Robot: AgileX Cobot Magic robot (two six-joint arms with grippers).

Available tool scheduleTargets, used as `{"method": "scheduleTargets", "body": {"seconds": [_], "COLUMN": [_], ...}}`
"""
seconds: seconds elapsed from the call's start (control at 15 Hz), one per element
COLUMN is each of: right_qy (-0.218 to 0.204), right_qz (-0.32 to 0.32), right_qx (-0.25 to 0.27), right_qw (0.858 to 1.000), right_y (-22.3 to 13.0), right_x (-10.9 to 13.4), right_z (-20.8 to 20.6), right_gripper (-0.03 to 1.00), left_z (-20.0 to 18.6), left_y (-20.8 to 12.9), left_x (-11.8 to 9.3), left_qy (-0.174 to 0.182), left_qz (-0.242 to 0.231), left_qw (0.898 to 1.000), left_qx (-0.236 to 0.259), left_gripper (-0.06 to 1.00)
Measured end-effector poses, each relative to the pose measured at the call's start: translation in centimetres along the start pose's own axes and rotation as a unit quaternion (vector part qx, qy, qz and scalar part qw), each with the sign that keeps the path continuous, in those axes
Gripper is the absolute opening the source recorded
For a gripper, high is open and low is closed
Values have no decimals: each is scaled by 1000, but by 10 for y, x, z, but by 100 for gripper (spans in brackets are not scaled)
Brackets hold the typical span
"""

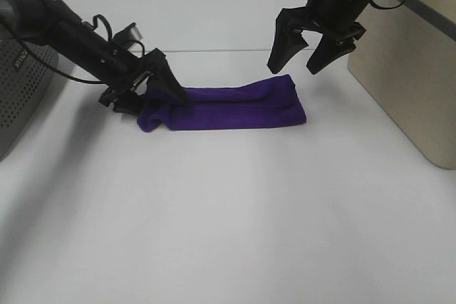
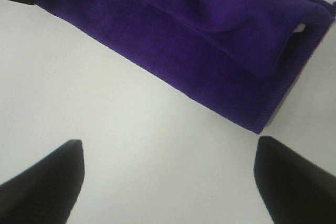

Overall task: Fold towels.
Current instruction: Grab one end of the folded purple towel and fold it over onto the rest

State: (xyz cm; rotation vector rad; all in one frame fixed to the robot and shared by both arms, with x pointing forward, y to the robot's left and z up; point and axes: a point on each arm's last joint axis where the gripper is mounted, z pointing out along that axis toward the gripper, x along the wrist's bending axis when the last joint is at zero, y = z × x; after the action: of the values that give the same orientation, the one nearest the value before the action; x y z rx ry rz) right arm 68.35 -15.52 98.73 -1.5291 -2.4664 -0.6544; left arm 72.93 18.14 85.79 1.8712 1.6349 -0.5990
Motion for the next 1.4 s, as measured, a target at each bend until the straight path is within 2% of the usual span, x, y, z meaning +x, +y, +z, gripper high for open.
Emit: {"method": "scheduleTargets", "body": {"seconds": [0.13, 0.2, 0.27, 0.4, 0.47, 0.67, 0.73, 0.8, 0.93, 1.0, 1.2, 1.4], "right_qy": [2, 1, 1, 2, 3, 0, -3, -5, -7, -8, 0, 4], "right_qz": [0, -1, -1, 0, 0, -5, -6, -6, -2, -3, -7, -9], "right_qx": [9, 13, 14, 16, 17, 5, -11, -23, -39, -46, -66, -74], "right_qw": [1000, 1000, 1000, 1000, 1000, 1000, 1000, 1000, 999, 999, 998, 997], "right_y": [-2, -2, -3, -3, -3, -2, -1, -1, -1, -2, -2, -2], "right_x": [0, 0, 0, 0, 0, 6, 13, 18, 25, 28, 38, 42], "right_z": [0, 0, 0, 0, 0, -12, -27, -39, -54, -61, -77, -83], "right_gripper": [86, 86, 86, 86, 86, 85, 85, 85, 85, 85, 85, 85], "left_z": [8, 9, 9, 9, 7, -11, -29, -40, -60, -67, -49, -15], "left_y": [5, 7, 8, 12, 14, 20, 29, 35, 42, 43, 38, 28], "left_x": [-9, -8, -6, -3, -3, -8, -8, -10, -27, -42, -84, -104], "left_qy": [11, 24, 34, 56, 62, 99, 129, 140, 145, 142, 131, 137], "left_qz": [12, 14, 16, 32, 41, 86, 109, 119, 141, 160, 221, 252], "left_qw": [1000, 1000, 999, 998, 997, 991, 986, 983, 979, 976, 966, 958], "left_qx": [-5, -4, -3, -3, -3, 19, 2, -12, -39, -49, -39, -4], "left_gripper": [67, 56, 43, 9, 5, 4, 4, 4, 4, 4, 4, 4]}}
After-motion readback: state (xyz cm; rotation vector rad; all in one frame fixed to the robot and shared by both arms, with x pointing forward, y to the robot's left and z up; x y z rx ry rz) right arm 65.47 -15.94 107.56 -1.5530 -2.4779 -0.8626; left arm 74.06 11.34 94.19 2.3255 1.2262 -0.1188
